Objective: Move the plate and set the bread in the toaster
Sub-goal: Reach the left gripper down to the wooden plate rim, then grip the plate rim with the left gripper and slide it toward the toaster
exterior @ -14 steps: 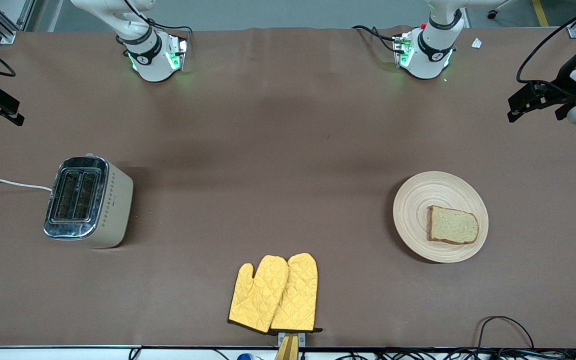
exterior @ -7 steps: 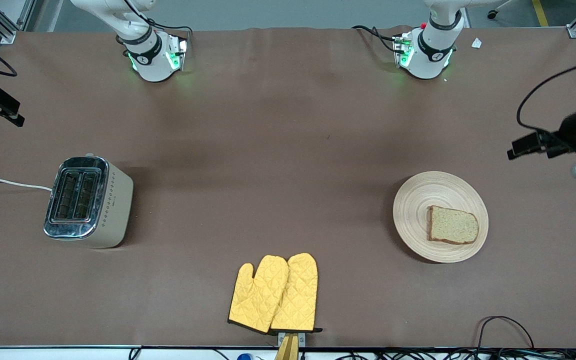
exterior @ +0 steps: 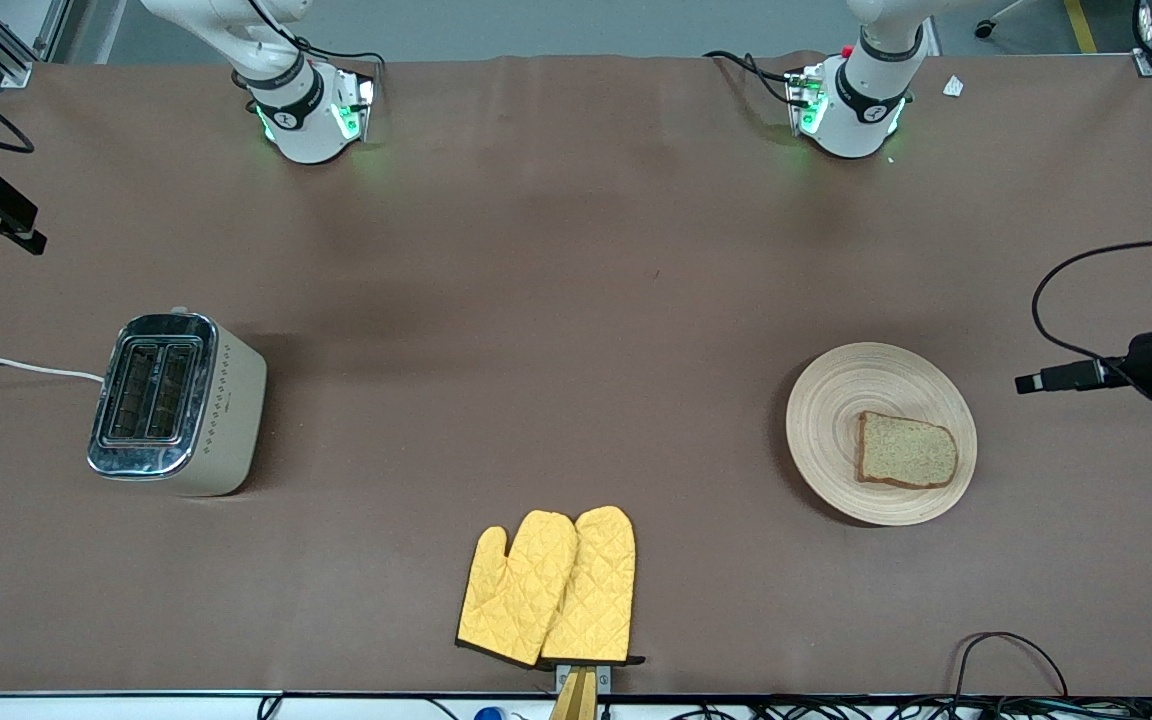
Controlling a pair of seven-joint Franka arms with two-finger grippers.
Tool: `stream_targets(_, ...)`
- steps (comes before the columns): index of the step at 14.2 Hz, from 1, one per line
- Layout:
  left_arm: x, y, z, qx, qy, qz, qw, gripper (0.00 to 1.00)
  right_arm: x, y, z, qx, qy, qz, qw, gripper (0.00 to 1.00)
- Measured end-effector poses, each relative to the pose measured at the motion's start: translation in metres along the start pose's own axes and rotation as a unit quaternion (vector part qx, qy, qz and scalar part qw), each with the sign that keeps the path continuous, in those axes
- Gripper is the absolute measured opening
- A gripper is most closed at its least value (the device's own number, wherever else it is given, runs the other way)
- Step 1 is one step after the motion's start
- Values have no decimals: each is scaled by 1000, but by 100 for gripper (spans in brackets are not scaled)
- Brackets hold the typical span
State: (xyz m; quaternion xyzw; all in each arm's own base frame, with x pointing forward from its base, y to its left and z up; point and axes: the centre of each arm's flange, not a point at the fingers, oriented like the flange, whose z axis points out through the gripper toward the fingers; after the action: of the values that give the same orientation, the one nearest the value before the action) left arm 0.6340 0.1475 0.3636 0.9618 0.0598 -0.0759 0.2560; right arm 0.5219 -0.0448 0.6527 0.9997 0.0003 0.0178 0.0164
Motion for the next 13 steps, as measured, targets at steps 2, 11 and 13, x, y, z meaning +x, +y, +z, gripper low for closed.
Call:
stream_targets(2, 9, -59, 41, -53, -12, 14, 998, 100, 0, 0, 0, 0, -1, 0, 1000, 83)
stream_targets(11, 25, -145, 126, -168, 9, 80, 983, 73, 0, 0, 0, 0, -2, 0, 1000, 100)
stream_targets(13, 26, -150, 139, -175, 3, 77, 982, 57, 0, 0, 0, 0, -2, 0, 1000, 100)
